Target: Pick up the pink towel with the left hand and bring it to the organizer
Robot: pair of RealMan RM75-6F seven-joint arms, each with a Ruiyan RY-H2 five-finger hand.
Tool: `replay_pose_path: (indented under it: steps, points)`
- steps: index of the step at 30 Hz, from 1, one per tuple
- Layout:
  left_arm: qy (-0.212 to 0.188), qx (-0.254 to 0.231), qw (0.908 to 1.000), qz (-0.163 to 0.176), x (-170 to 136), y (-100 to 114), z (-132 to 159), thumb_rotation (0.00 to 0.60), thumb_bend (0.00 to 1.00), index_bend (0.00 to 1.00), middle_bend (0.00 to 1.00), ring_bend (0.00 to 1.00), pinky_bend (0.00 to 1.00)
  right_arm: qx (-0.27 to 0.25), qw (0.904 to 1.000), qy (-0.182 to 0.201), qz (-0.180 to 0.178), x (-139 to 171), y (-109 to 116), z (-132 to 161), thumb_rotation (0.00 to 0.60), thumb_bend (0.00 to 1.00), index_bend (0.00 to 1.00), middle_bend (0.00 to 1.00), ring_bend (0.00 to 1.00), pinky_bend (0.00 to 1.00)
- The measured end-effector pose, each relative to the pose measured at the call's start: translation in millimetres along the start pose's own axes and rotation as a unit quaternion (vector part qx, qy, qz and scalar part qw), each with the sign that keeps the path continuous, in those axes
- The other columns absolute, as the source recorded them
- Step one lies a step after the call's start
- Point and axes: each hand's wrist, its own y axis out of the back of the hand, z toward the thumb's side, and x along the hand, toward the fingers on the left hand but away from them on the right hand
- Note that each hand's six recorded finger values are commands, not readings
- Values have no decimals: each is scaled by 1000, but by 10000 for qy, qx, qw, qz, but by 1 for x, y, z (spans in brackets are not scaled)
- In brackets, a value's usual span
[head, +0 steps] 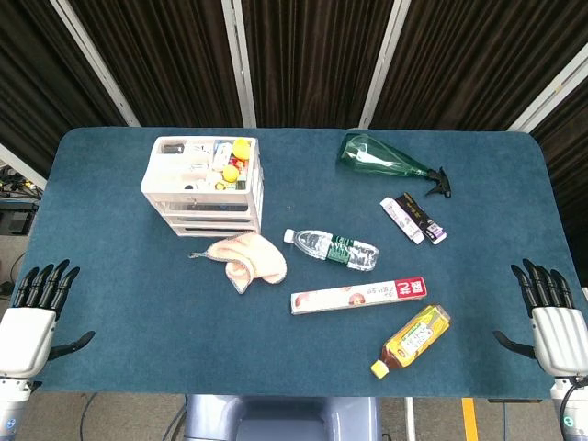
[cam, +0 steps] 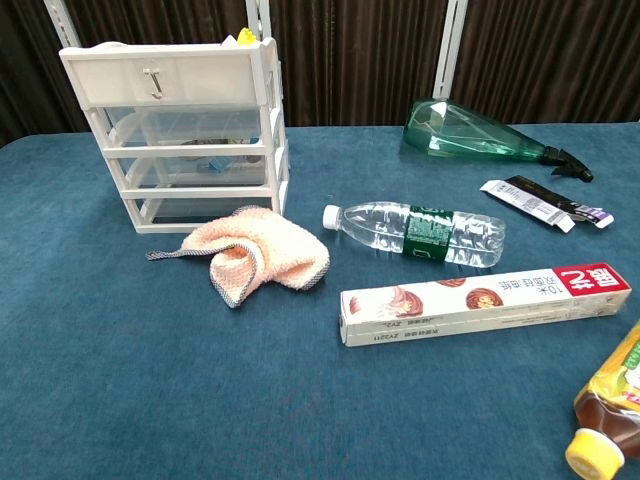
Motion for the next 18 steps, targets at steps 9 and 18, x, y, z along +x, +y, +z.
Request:
replay_pose_path:
  steps: [9, 18]
  points:
    - [-39, 53, 10000, -52, 1, -2, 2, 536, 0, 0, 0, 0, 0, -13, 10000, 18, 3, 0, 0, 1, 600, 10, 49, 0, 0, 0]
    - [-342, 218, 9991, -133, 26, -2, 29, 539, 31, 122, 0, 0, 73, -64, 10000, 42, 30, -1, -2, 4, 600, 10, 50, 0, 0, 0]
